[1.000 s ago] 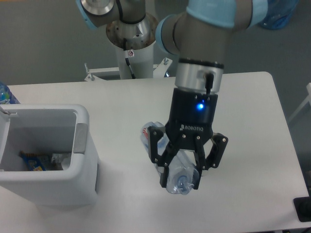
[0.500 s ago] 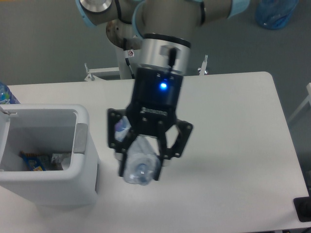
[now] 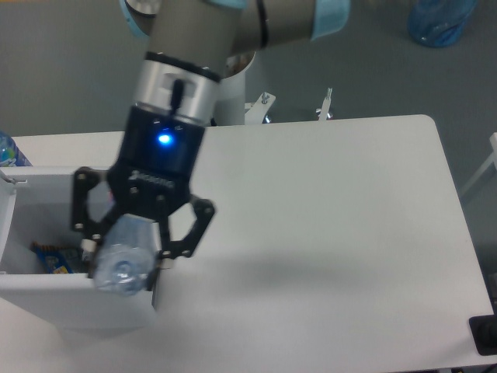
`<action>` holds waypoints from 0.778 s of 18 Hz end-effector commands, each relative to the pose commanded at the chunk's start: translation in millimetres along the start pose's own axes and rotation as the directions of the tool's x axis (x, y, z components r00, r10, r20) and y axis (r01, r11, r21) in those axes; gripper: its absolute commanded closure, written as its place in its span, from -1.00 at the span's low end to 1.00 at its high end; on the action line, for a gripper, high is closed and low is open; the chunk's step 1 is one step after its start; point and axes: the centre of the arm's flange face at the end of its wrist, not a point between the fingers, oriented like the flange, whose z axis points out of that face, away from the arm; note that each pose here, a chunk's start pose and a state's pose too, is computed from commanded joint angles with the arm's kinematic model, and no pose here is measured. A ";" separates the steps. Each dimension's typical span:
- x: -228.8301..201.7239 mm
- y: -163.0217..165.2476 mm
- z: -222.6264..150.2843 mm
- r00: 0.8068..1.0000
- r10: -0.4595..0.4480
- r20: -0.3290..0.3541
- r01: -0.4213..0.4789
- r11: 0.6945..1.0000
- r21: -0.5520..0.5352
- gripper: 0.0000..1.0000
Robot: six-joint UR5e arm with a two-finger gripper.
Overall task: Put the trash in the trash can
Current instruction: 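Lift the bottle and carry it over the trash bin, then lower the bottle into the bin and open the gripper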
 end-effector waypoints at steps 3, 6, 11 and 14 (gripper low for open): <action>17.8 9.8 20.9 0.999 0.014 -0.030 -0.015 0.999 -0.030 0.26; 25.6 17.0 37.1 0.999 0.019 -0.045 -0.021 0.998 -0.051 0.25; 29.1 22.3 48.4 0.998 0.028 -0.055 -0.032 0.997 -0.067 0.02; 26.8 24.0 52.5 0.996 0.064 -0.057 -0.068 0.995 -0.070 -0.97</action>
